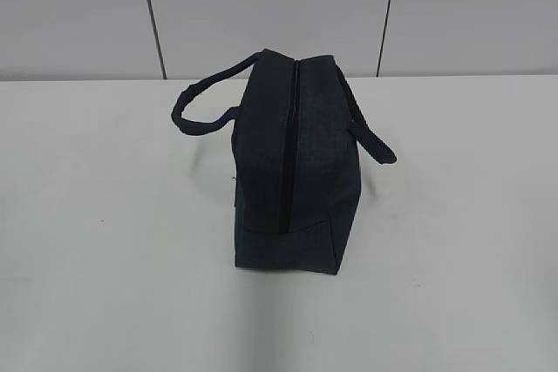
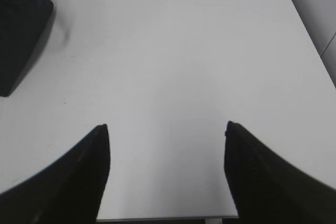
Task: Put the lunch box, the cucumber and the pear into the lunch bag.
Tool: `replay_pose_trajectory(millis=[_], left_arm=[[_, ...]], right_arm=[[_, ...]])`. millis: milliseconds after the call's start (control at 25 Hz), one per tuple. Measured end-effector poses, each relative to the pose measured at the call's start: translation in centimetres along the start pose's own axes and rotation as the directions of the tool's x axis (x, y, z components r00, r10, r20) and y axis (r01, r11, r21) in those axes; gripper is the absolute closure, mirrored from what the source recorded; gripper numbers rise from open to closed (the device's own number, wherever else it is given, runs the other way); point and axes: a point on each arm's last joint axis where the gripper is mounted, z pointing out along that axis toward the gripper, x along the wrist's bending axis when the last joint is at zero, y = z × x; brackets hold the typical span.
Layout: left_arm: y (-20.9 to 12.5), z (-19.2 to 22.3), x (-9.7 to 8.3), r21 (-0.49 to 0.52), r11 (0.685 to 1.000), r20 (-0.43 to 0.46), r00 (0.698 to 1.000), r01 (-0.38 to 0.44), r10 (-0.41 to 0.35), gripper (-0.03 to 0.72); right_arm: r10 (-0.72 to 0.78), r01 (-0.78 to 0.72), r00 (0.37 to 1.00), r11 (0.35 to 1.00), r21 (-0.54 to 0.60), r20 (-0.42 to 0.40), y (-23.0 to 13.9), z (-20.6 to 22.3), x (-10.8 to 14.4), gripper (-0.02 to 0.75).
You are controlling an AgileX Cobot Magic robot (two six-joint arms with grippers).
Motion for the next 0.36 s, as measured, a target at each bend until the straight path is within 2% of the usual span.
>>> replay_pose_trajectory(millis=[360], left_arm=[[0.0,0.0,0.0,0.0,1.0,0.0,1.0,0.0,0.0,0.296]], right_arm=[[0.0,0.0,1.0,1.0,0.0,0.0,0.0,0.0,0.0,0.232]])
